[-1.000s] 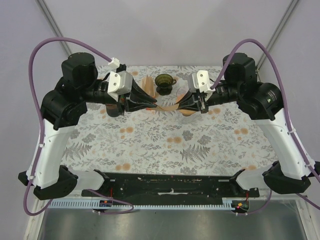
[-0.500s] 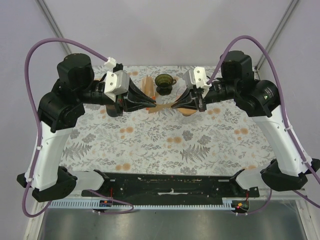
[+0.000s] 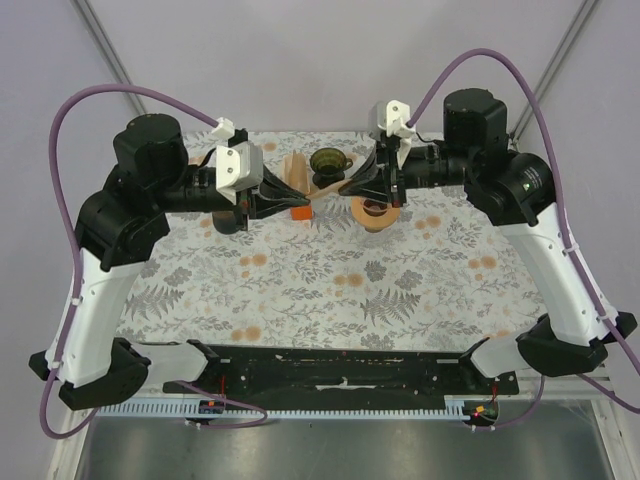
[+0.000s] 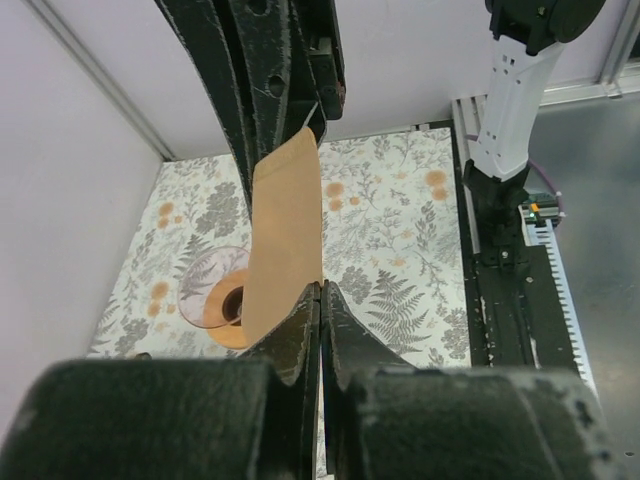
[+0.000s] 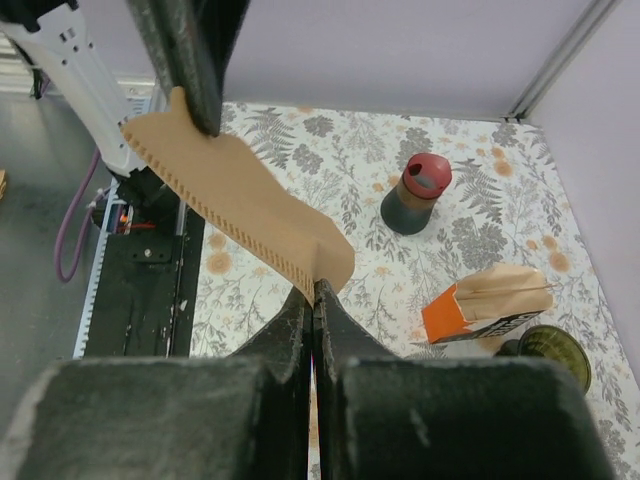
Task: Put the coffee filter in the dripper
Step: Place the coffee filter in the coffee dripper.
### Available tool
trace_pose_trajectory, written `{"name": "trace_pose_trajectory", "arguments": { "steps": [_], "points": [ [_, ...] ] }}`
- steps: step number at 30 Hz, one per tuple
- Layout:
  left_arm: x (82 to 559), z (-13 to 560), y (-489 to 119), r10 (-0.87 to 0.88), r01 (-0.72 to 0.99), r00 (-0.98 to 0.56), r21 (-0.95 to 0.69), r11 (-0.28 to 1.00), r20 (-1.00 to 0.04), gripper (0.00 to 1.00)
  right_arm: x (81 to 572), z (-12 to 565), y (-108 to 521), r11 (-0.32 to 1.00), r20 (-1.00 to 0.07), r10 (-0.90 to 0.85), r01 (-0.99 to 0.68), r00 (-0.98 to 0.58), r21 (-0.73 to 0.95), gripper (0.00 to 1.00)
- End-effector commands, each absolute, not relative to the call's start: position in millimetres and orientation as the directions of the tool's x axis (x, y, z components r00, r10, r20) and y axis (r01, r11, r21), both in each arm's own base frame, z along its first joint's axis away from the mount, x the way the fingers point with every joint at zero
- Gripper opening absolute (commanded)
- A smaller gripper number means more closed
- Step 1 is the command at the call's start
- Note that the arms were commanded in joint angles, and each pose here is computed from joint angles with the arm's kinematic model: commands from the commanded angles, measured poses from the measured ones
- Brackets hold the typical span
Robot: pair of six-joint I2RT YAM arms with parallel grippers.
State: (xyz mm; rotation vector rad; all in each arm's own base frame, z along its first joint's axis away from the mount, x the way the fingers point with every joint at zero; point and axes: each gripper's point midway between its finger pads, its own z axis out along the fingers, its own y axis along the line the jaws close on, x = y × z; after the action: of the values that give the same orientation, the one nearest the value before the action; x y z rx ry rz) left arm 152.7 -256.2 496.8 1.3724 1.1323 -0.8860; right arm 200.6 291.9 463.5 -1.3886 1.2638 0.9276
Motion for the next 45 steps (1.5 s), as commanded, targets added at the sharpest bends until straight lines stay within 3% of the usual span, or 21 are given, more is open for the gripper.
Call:
{"name": "trace_pose_trajectory", "arguments": {
  "steps": [1, 5, 11, 15, 18, 21, 25, 29, 34, 39, 43, 45],
  "points": [
    [157, 512, -249, 0.139, 0.911, 0.381, 0.396, 0.111, -0.914, 0.02, 216, 499, 296, 0.175, -0.989, -0.124, -0.98, 0.075, -0.097, 0.0],
    [165, 510, -247, 0.163, 0.896, 0.401, 0.423, 0.138, -0.902, 0.02, 220, 505, 300, 0.2, -0.997, -0.08, -0.98, 0.009, -0.024, 0.0],
    [165, 512, -249, 0.153, 0.902, 0.385, 0.406, 0.147, -0.91, 0.02, 225, 499, 298, 0.233, -0.996, -0.081, -0.971, 0.028, -0.047, 0.0],
    [202, 539, -239, 0.089, 0.862, 0.265, 0.277, 0.424, -0.96, 0.02, 247, 499, 284, 0.382, -0.986, -0.089, -0.909, 0.142, -0.166, 0.0],
    [226, 558, -226, -0.013, 0.787, 0.209, 0.161, 0.596, -0.978, 0.28, 276, 516, 254, 0.634, -0.93, -0.137, -0.691, 0.341, -0.346, 0.0],
    [226, 562, -233, -0.121, 0.811, 0.114, 0.022, 0.585, -0.986, 0.41, 284, 541, 234, 0.778, -0.809, -0.214, -0.405, 0.547, -0.48, 0.0],
    [219, 576, -243, -0.266, 0.843, 0.001, -0.142, 0.518, -0.964, 0.56, 287, 564, 220, 0.853, -0.722, -0.296, -0.167, 0.626, -0.495, 0.0],
    [222, 586, -246, -0.333, 0.843, -0.056, -0.223, 0.489, -0.941, 0.83, 279, 574, 224, 0.824, -0.584, -0.442, 0.052, 0.681, -0.564, 0.0],
    [232, 599, -244, -0.4, 0.818, -0.082, -0.29, 0.496, -0.913, 0.87, 277, 576, 230, 0.757, -0.479, -0.598, 0.257, 0.642, -0.601, 0.0],
    [231, 604, -254, -0.416, 0.845, -0.099, -0.297, 0.444, -0.904, 0.88, 269, 576, 238, 0.744, -0.437, -0.613, 0.294, 0.658, -0.6, 0.0],
    [251, 588, -253, -0.415, 0.79, -0.14, -0.354, 0.5, -0.899, 0.89, 259, 580, 242, 0.735, -0.408, -0.623, 0.323, 0.667, -0.596, 0.0],
    [252, 583, -256, -0.407, 0.796, -0.149, -0.353, 0.492, -0.901, 0.84, 257, 580, 245, 0.731, -0.401, -0.623, 0.316, 0.672, -0.605, 0.0]
  ]
}}
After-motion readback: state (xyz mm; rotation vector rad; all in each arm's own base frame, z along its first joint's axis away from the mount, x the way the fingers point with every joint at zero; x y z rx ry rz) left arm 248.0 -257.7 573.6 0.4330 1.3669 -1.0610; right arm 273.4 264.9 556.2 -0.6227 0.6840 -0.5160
